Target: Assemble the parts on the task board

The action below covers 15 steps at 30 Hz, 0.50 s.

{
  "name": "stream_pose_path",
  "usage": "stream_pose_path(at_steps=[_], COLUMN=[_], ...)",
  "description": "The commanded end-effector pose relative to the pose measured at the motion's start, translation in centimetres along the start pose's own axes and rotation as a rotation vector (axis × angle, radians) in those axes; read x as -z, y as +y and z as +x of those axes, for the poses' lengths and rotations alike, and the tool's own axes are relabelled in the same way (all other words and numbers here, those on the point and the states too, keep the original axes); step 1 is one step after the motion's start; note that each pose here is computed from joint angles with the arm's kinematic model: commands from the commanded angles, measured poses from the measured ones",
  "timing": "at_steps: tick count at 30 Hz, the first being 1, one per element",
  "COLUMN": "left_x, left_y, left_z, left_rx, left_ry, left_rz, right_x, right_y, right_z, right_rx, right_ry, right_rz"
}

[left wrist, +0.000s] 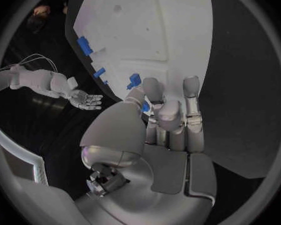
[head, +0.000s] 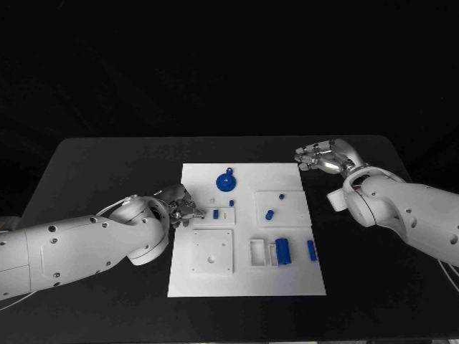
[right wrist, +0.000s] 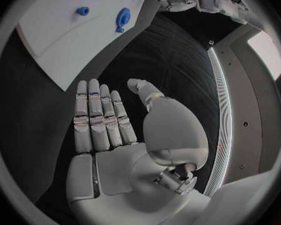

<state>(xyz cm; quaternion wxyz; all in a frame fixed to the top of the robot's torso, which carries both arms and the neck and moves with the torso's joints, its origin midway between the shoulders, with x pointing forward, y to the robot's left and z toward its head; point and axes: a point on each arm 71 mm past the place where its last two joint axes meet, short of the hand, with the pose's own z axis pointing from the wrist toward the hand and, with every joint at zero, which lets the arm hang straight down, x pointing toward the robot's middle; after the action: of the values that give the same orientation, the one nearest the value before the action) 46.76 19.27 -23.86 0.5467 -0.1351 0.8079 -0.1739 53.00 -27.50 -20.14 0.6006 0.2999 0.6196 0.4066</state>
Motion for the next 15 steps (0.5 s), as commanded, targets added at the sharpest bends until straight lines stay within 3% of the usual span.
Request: stream_pose_path(at_steps=[1,15], left_x=[0.12,-0.02], left_y=[0.33,0.35], left_z=[1.23,1.27], left_rx=[-0.005,-0.01], left_ry=[0.082,0.091], left_rz=[-0.018,-0.014], right_x=[0.01,-0.01], right_y=[0.09,0.09], right_z=[0.11,0.12], right_rx=[-0.001,-0.001], right_ry=[0.006,0.006], right_rz=[-0.011,-0.012])
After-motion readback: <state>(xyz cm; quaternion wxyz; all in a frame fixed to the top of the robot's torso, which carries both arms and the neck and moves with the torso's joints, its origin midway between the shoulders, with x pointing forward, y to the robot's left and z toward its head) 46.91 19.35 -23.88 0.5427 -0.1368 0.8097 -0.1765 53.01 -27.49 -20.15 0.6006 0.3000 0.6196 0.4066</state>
